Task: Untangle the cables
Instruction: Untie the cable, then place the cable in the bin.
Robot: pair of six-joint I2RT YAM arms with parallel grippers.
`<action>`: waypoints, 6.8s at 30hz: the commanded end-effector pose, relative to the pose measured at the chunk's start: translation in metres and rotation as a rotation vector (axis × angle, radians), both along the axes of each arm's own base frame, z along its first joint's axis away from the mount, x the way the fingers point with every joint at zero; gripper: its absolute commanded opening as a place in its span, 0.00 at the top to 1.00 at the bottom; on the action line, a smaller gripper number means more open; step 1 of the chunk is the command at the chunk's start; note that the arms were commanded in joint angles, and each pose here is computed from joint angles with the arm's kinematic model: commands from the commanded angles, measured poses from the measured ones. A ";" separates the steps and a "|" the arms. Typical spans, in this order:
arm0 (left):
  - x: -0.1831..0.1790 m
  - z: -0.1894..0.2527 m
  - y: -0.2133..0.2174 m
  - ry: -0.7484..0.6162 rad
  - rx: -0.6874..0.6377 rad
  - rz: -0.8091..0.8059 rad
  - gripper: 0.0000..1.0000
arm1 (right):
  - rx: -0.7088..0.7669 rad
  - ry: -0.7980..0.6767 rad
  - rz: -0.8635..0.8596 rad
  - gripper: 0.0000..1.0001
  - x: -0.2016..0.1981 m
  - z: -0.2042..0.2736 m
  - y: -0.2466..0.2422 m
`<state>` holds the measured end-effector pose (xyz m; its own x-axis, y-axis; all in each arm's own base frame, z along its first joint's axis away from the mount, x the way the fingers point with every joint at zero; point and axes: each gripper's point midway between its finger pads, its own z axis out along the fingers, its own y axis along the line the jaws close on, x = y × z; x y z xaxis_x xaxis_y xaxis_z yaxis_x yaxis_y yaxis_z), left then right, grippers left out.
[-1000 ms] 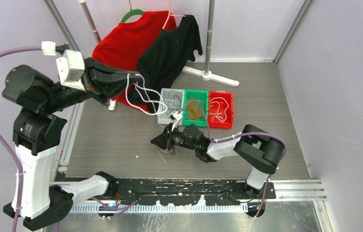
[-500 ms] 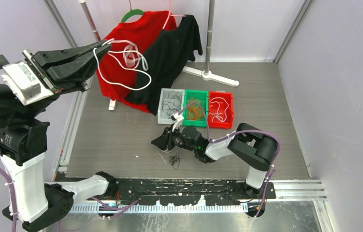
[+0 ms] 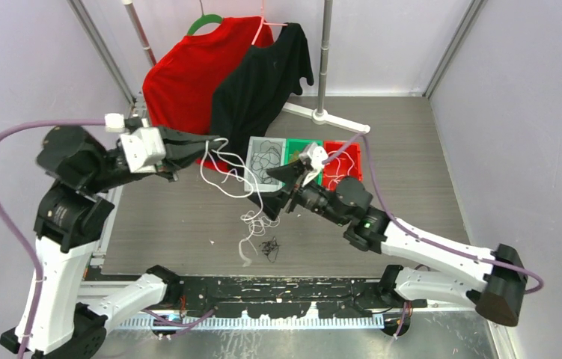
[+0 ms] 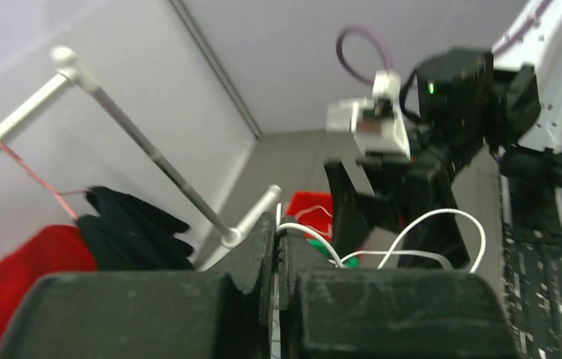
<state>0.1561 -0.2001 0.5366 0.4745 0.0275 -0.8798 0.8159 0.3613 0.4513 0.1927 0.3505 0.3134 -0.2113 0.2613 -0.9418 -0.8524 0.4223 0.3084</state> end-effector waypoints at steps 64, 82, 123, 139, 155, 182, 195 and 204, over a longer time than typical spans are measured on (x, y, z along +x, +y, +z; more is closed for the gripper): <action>-0.023 -0.061 -0.011 0.066 0.162 -0.178 1.00 | -0.077 -0.076 0.426 0.00 -0.028 0.094 0.016; -0.033 -0.052 -0.010 0.074 0.142 -0.206 1.00 | -0.203 -0.075 0.211 0.38 0.015 0.047 0.029; 0.099 -0.201 -0.149 0.282 0.776 -0.028 0.01 | -0.260 0.132 -0.992 0.99 0.210 0.033 -0.275; 0.090 -0.162 -0.059 0.379 0.632 0.179 0.01 | -0.437 0.460 -1.036 0.99 0.217 -0.099 -0.295; 0.097 -0.134 0.000 0.348 0.484 0.346 0.01 | -0.707 0.614 -1.130 0.99 0.199 -0.168 -0.305; 0.137 -0.151 0.039 0.484 0.419 0.460 0.01 | -0.584 0.626 -0.875 0.44 0.203 -0.131 -0.237; 0.134 -0.156 0.037 0.497 0.419 0.430 0.01 | -0.402 0.714 -1.053 0.38 0.248 -0.122 -0.306; 0.132 -0.159 0.036 0.502 0.428 0.419 0.01 | -0.418 0.780 -1.024 0.56 0.251 -0.158 -0.283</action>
